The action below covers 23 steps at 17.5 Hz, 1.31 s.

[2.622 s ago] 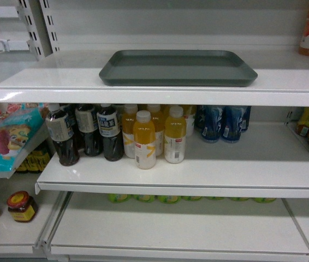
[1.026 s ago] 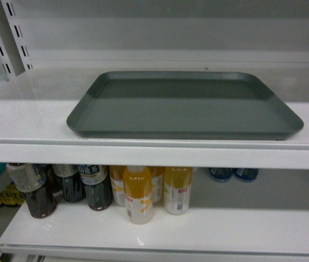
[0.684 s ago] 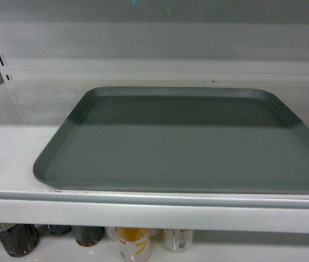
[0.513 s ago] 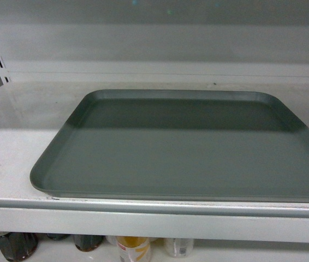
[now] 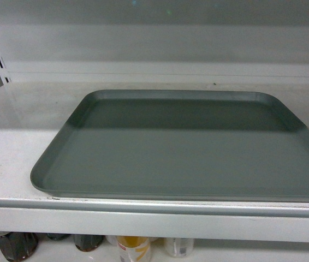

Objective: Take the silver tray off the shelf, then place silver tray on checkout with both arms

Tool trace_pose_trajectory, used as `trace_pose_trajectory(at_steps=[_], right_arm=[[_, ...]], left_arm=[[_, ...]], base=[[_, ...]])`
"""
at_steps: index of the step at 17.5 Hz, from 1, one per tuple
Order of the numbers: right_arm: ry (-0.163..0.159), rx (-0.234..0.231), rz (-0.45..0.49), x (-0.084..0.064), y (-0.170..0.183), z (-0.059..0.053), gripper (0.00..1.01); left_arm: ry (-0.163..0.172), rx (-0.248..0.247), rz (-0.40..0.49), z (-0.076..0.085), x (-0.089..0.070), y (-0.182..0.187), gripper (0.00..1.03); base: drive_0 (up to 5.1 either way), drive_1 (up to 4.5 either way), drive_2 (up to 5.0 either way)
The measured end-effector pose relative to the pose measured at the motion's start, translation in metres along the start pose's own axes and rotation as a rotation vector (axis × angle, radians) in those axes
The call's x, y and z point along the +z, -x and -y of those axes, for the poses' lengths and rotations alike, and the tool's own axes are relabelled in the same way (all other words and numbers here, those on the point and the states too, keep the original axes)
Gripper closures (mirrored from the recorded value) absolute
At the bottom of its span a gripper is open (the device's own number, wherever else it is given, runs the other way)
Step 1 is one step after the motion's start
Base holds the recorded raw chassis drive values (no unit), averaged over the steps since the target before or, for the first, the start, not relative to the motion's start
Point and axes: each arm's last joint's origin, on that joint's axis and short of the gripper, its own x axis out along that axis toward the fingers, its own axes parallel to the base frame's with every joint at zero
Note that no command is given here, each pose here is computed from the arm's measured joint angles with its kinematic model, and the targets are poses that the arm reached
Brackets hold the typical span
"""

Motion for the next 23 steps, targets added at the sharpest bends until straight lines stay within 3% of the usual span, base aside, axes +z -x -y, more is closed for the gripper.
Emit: trace_pose_trajectory(at_steps=[7,8,9,10,12,15,20,23], right_arm=[[0.0,0.0,0.0,0.0,0.0,0.0,0.03],[-0.018,-0.025,-0.041,-0.002,0.0,0.0,0.03],[-0.05,-0.06,-0.095,-0.004,-0.003,-0.001,0.03],[-0.078,-0.066,-0.119,-0.005,-0.008,-0.002,0.03],[-0.104,-0.058,-0.095,0.0,-0.018,0.0,0.03],[-0.096,-0.01,-0.063,0.008,-0.037,-0.002,0.03],[-0.053,0.071,-0.049,0.016,-0.093,-0.004,0.03],[-0.036,0.111,-0.124,0.009,-0.133,-0.01,0.03]], left_arm=[[0.0,0.0,0.0,0.0,0.0,0.0,0.05],[0.0,-0.002,-0.011,0.0,-0.001,0.0,0.05],[0.0,-0.013,-0.134,0.001,-0.002,0.0,0.05],[0.0,-0.038,-0.23,0.003,-0.001,-0.003,0.05],[-0.003,-0.094,-0.22,0.008,0.006,-0.01,0.05],[0.006,-0.129,-0.154,0.008,0.017,-0.022,0.05],[0.05,-0.209,-0.146,0.014,0.018,-0.066,0.05],[0.068,-0.268,-0.138,0.026,0.023,-0.106,0.05]], base=[[0.0,0.0,0.0],[0.0,0.0,0.0],[0.0,0.0,0.0],[0.0,0.0,0.0],[0.0,0.0,0.0],[0.0,0.0,0.0],[0.0,0.0,0.0],[0.0,0.0,0.0]])
